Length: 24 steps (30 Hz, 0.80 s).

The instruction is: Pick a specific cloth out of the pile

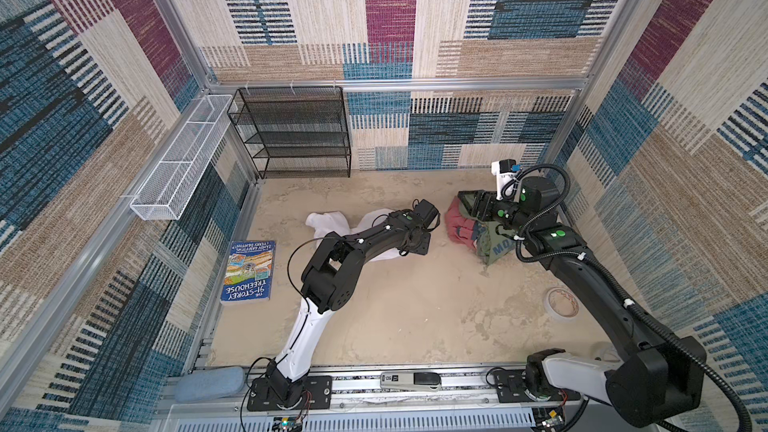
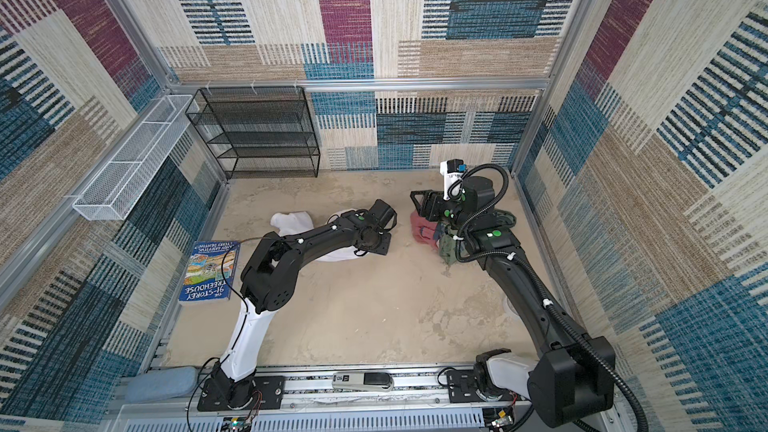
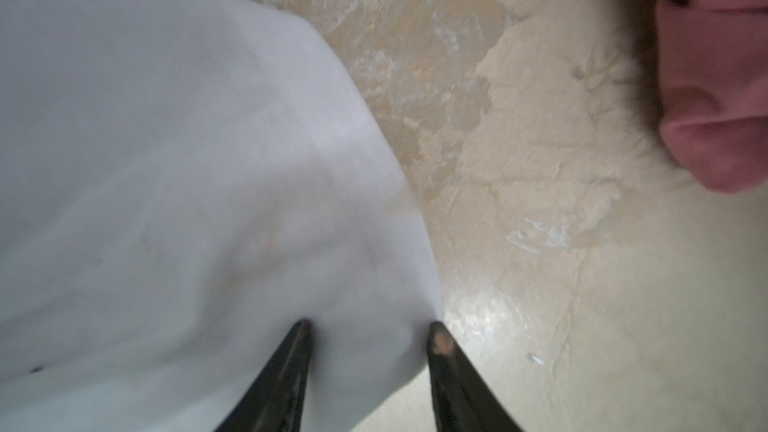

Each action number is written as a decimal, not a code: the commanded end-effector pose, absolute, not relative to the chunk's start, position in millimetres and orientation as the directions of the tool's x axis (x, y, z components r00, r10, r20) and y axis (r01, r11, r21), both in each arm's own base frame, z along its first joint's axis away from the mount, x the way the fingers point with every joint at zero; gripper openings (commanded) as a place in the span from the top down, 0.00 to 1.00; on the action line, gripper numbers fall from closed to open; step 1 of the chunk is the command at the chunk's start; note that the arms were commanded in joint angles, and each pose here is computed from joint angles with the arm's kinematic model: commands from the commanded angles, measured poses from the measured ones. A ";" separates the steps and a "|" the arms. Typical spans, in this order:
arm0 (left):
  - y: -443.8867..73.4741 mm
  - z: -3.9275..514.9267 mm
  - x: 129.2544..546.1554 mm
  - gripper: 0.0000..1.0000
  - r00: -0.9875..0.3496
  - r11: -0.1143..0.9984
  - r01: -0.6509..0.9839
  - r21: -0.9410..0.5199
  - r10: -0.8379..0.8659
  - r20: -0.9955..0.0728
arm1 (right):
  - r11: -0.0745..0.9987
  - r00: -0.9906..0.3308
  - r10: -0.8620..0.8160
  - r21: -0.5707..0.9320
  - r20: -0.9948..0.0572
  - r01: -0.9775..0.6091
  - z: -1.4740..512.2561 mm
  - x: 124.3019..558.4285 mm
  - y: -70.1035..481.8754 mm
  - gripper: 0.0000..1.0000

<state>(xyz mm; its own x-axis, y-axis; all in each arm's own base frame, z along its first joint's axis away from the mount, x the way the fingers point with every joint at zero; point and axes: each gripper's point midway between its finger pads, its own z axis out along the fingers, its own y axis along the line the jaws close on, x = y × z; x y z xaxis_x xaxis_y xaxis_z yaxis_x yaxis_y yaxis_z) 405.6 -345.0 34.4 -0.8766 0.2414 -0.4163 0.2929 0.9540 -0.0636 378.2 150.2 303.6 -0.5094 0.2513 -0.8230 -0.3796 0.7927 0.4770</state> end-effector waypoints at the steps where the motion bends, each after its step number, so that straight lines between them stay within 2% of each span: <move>1: -343.1 31.2 406.3 0.54 -0.878 0.955 0.292 -0.044 0.250 -0.408 | 0.782 -0.489 0.263 0.481 -0.832 -0.397 310.9 380.5 151.8 0.35; 3: -342.0 28.7 406.1 0.62 -0.880 0.956 0.292 -0.036 0.254 -0.401 | 0.780 -0.489 0.264 0.483 -0.831 -0.398 310.8 381.6 151.9 0.34; 6: -339.5 26.8 404.9 0.77 -0.883 0.957 0.289 -0.026 0.256 -0.394 | 0.779 -0.489 0.269 0.486 -0.830 -0.397 311.5 382.6 152.0 0.35; 9: -338.5 30.2 404.8 0.98 -0.880 0.957 0.289 -0.024 0.256 -0.399 | 0.779 -0.493 0.272 0.490 -0.826 -0.392 309.7 383.4 151.7 0.35; 10: -337.4 32.0 404.9 1.00 -0.879 0.957 0.288 -0.020 0.256 -0.403 | 0.778 -0.492 0.274 0.491 -0.827 -0.392 310.3 384.0 151.8 0.35; 15: -331.7 58.6 406.9 1.00 -0.859 0.960 0.278 -0.012 0.243 -0.450 | 0.775 -0.492 0.280 0.496 -0.825 -0.391 311.5 384.3 152.1 0.35; 24: -314.6 139.0 409.3 1.00 -0.779 0.963 0.271 -0.003 0.217 -0.589 | 0.764 -0.486 0.289 0.505 -0.825 -0.402 315.3 384.9 154.0 0.36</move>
<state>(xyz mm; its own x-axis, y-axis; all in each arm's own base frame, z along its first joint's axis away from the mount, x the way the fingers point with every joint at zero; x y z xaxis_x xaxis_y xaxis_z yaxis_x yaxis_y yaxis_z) 407.2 -321.3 121.5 -0.8092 0.1996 -0.5526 0.2622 0.9644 -0.0355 383.0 151.0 301.6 -0.5185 0.2728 -0.8104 -0.3714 0.7818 0.5008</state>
